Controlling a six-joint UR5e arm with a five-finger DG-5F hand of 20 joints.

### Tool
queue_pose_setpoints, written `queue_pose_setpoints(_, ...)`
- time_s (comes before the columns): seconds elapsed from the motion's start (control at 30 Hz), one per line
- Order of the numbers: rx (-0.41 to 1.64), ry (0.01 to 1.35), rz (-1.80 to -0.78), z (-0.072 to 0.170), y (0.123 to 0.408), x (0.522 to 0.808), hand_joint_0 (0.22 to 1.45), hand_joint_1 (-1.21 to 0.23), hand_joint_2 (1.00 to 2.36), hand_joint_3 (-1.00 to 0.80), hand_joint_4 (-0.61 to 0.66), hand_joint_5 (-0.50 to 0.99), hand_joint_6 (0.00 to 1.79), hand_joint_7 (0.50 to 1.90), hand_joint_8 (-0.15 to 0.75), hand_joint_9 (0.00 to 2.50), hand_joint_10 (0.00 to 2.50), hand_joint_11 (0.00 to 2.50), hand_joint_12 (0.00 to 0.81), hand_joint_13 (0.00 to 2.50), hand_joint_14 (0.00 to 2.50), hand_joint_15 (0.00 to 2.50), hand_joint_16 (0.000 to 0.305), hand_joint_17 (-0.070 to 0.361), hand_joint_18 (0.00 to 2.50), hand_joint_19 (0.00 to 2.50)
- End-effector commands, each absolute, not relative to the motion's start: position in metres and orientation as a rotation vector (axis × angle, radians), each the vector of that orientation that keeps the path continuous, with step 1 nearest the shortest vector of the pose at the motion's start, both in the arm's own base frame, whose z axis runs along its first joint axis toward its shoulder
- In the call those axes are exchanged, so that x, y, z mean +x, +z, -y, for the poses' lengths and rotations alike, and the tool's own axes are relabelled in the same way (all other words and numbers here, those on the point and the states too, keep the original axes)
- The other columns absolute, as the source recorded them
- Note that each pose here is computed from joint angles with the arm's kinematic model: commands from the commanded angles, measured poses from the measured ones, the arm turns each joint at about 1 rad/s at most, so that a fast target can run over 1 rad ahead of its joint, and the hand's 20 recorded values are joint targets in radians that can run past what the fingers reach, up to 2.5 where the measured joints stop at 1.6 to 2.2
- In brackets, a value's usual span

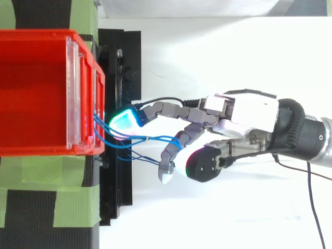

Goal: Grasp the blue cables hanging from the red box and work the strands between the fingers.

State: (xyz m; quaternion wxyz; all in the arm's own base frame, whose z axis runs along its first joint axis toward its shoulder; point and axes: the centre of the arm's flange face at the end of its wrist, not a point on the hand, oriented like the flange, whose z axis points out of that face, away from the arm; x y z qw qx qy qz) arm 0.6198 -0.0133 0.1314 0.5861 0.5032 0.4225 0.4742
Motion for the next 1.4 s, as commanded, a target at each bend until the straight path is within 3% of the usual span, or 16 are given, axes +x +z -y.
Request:
queue_pose_setpoints(0.0,1.173,1.106,-0.985,0.0132,0.1317,0.6199,0.78,-0.42,1.00,-1.00,0.27,-0.19,0.01,0.67,0.421,1.04,0.01,0.87,0.447,1.03,0.02,0.84,0.050,0.112,0.80,0.44)
queue_pose_setpoints(0.5,1.173,1.106,-0.985,0.0132,0.1317,0.6199,0.79,-0.44,1.00,-1.00,0.29,-0.14,0.01,0.68,0.356,1.36,0.03,1.65,0.426,1.37,0.00,1.57,0.055,0.123,1.00,0.67)
queue_pose_setpoints(0.63,1.173,1.106,-0.985,0.0132,0.1317,0.6199,0.79,-0.44,1.00,-1.00,0.30,-0.12,0.01,0.69,0.337,1.36,0.50,1.67,0.417,1.36,0.47,1.53,0.056,0.127,1.11,0.80)
queue_pose_setpoints(0.7,1.173,1.105,-0.986,0.0132,0.1308,0.6198,0.79,-0.44,1.00,-1.00,0.30,-0.10,0.01,0.69,0.331,1.34,0.92,1.67,0.419,1.34,0.86,1.47,0.058,0.130,1.21,0.94)
queue_pose_setpoints(0.73,1.174,1.107,-0.984,0.0132,0.1317,0.6199,0.79,-0.44,1.00,-1.00,0.31,-0.10,0.01,0.69,0.327,1.33,0.97,1.69,0.418,1.33,0.94,1.46,0.057,0.129,1.22,0.97)
queue_pose_setpoints(0.8,1.174,1.107,-0.984,0.0132,0.1317,0.6199,0.79,-0.45,1.00,-1.00,0.31,-0.09,0.01,0.70,0.328,1.30,1.42,1.66,0.416,1.33,1.26,1.40,0.058,0.130,1.31,1.10)
queue_pose_setpoints(0.83,1.174,1.106,-0.983,0.0141,0.1317,0.6199,0.79,-0.45,1.00,-1.00,0.31,-0.09,0.01,0.70,0.333,1.29,1.48,1.66,0.427,1.33,1.42,1.39,0.057,0.129,1.32,1.12)
queue_pose_setpoints(0.87,1.174,1.106,-0.983,0.0141,0.1317,0.6199,0.79,-0.46,1.00,-1.00,0.31,-0.08,0.01,0.71,0.334,1.27,1.81,1.67,0.426,1.32,1.58,1.36,0.058,0.130,1.38,1.18)
queue_pose_setpoints(0.93,1.174,1.106,-0.983,0.0141,0.1317,0.6199,0.79,-0.46,1.00,-1.00,0.31,-0.07,0.01,0.72,0.335,1.25,1.94,1.69,0.419,1.30,1.76,1.34,0.057,0.129,1.42,1.25)
queue_pose_setpoints(1.0,1.175,1.108,-0.982,0.0133,0.1317,0.6198,0.78,-0.47,1.00,-1.00,0.32,-0.03,0.01,0.77,0.342,1.23,2.33,1.69,0.426,1.28,2.05,1.31,0.057,0.127,1.52,1.43)
queue_pose_setpoints(1.07,1.175,1.109,-0.983,0.0132,0.1317,0.6199,0.77,-0.49,1.00,-1.00,0.32,0.01,0.01,0.81,0.339,1.22,2.48,1.77,0.421,1.26,2.25,1.32,0.056,0.125,1.58,1.53)
queue_pose_setpoints(1.17,1.178,1.111,-0.980,0.0133,0.1317,0.6198,0.77,-0.50,1.00,-1.00,0.31,0.05,0.01,0.88,0.337,1.20,2.50,1.85,0.420,1.23,2.50,1.32,0.053,0.120,1.63,1.67)
queue_pose_setpoints(1.37,1.197,1.134,-0.966,0.0134,0.1315,0.6197,0.75,-0.53,1.00,-1.00,0.26,0.08,0.01,1.04,0.344,1.16,2.50,1.96,0.423,1.22,2.50,1.30,0.054,0.120,1.74,1.85)
